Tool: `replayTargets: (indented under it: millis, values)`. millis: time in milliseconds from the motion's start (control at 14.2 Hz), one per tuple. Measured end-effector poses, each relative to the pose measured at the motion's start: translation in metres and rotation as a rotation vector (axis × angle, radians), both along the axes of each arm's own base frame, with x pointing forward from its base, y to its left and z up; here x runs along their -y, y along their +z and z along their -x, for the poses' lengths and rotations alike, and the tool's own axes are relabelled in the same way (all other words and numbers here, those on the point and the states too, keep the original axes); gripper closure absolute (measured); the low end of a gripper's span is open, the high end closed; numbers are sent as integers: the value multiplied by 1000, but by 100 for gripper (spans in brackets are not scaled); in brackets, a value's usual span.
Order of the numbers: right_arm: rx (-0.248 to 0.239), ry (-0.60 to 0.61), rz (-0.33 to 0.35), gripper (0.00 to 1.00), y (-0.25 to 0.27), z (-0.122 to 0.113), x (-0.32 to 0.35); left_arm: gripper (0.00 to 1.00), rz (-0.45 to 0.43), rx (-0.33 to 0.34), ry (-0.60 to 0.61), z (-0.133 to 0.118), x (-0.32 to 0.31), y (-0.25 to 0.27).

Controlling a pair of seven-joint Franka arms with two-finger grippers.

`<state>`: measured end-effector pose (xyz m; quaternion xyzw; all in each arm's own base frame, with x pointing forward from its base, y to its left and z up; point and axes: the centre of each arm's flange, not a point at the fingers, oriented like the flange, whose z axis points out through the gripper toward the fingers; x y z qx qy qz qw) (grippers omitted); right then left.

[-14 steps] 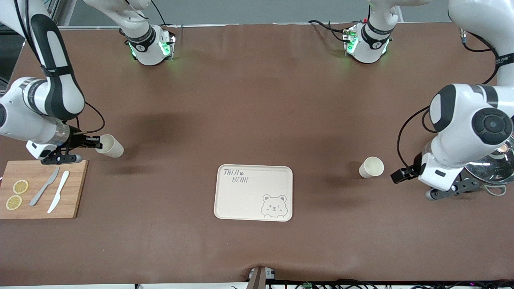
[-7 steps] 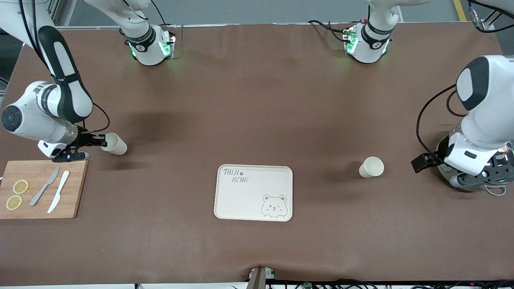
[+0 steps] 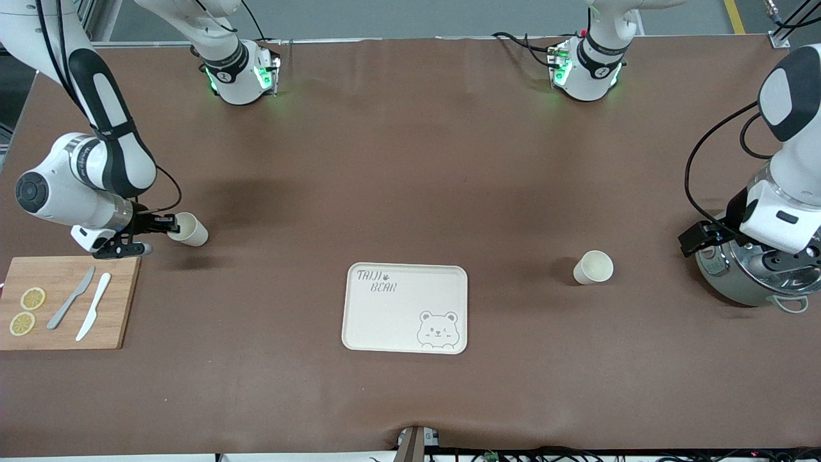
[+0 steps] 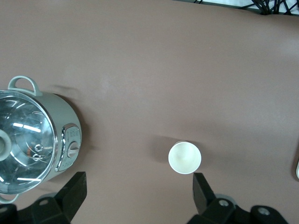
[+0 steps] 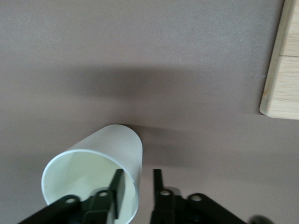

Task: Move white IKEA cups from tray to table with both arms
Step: 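Release the cup with the left gripper while the right gripper sets down, then open the right gripper and raise it away from the cup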

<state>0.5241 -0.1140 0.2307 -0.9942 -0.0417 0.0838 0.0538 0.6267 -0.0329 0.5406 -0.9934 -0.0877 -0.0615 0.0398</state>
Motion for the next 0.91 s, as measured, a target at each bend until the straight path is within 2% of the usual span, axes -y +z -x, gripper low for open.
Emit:
replayTargets:
  millis: [141,281,422,633,915]
  values:
    - [-30,10,-16,41,18,-13,-1,0,0,4,0,2,0,4]
    - [-49,37,-33,21,53,-35,-8,0,0,7,0,2,0,6]
    - [-17,80,-34,1,99,-64,-26,0,0,13,0,2,0,9]
    - [97,148,-19,0,173,-105,-58,0,0,25,-1,5,1,18]
    - [139,240,-5,0,286,-127,-99,0,0,35,-2,8,2,26]
